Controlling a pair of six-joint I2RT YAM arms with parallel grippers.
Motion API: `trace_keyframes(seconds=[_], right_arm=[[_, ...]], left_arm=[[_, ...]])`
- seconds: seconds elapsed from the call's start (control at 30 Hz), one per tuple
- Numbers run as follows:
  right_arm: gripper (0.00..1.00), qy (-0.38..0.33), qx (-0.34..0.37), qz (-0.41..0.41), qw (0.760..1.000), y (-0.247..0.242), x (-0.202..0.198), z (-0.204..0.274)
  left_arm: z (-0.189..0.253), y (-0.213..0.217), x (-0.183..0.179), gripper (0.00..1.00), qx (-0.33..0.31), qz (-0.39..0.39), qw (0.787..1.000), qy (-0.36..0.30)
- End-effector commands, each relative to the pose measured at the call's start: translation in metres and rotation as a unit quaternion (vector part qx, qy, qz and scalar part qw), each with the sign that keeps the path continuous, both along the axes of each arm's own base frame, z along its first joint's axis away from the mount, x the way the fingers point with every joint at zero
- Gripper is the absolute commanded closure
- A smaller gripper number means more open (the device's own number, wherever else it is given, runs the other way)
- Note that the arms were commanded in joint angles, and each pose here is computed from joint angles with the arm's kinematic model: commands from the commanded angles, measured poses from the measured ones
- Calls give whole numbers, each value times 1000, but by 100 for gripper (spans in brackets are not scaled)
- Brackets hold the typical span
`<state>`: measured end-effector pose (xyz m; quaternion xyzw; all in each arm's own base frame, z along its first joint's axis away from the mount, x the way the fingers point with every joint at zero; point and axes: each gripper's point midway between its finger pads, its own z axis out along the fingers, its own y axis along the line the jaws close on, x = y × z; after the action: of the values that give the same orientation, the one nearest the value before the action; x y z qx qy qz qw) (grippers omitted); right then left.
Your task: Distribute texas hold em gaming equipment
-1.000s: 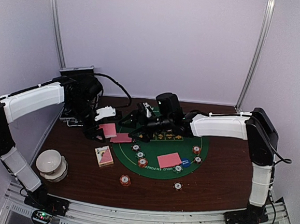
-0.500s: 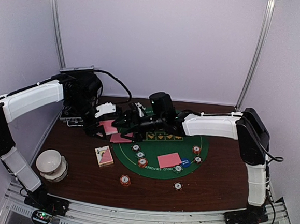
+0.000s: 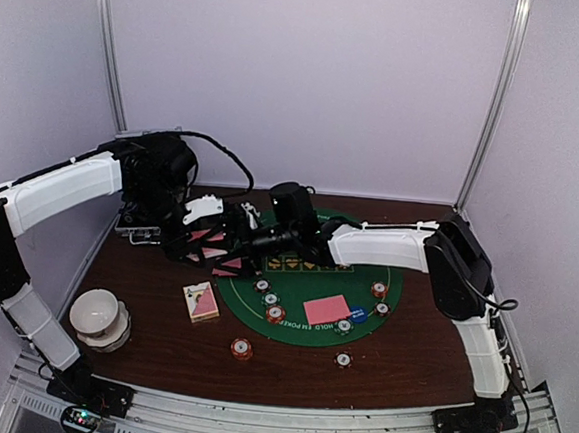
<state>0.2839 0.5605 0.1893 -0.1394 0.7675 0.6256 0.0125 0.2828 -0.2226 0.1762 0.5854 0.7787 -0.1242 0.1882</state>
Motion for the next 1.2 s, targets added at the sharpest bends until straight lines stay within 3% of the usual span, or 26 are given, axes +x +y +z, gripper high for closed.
trace_keyframes(seconds=[0.0,0.5,0.97,1.17], right_arm=[[12,-8,34,20,999,12,-6,18],[31,12,-16,-16,1000,-29,12,-21],[40,-16,13,-16,1000,-41,12,25],[52,-18,9,-14,1000,-44,12,29]], left_arm=[[4,-4,0,100,-8,-6,1000,0],[5,-1,-4,100,-6,-9,1000,-3],[-2,2,-7,100,3,-8,1000,4],[-4,3,-6,100,5,-8,1000,6]])
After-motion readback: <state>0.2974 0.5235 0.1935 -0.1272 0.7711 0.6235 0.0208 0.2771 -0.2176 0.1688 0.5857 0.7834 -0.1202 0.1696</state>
